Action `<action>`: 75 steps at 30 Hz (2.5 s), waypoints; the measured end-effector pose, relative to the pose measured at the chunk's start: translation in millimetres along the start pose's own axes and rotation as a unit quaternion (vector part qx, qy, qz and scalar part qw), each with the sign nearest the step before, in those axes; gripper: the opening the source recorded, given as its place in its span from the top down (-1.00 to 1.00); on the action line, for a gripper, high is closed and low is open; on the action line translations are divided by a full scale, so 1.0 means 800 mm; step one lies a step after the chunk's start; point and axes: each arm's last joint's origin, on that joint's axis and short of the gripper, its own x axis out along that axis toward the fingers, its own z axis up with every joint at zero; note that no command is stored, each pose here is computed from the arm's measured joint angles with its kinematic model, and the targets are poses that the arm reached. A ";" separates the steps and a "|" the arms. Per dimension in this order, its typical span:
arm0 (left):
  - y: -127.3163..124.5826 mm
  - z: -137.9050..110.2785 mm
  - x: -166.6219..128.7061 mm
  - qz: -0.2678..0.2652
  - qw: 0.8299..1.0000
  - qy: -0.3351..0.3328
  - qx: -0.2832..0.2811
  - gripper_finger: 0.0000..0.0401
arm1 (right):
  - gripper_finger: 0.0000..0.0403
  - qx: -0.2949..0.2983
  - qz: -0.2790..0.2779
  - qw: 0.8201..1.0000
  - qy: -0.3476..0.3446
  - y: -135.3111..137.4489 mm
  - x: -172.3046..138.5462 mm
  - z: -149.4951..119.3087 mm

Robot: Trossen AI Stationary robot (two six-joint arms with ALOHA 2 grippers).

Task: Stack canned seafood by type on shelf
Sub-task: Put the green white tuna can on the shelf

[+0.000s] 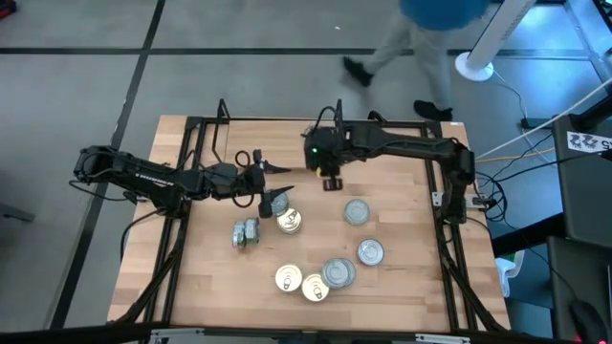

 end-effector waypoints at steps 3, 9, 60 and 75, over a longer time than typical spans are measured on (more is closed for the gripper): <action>0.000 0.000 0.000 0.000 1.000 0.000 -0.012 -0.09 | 0.34 0.000 0.025 1.000 0.015 0.018 -0.025 -0.009; 0.000 0.000 0.000 -0.003 0.999 0.000 -0.036 -0.09 | 0.34 0.009 0.092 0.996 0.004 0.053 -0.067 -0.035; -0.047 -0.061 0.259 -0.059 0.863 0.312 -0.393 -0.09 | 0.34 0.339 0.189 0.921 0.030 0.090 0.075 -0.251; -0.054 -0.105 0.271 -0.018 0.818 0.345 -0.460 -0.09 | 0.34 0.363 0.179 0.914 0.020 0.086 0.088 -0.262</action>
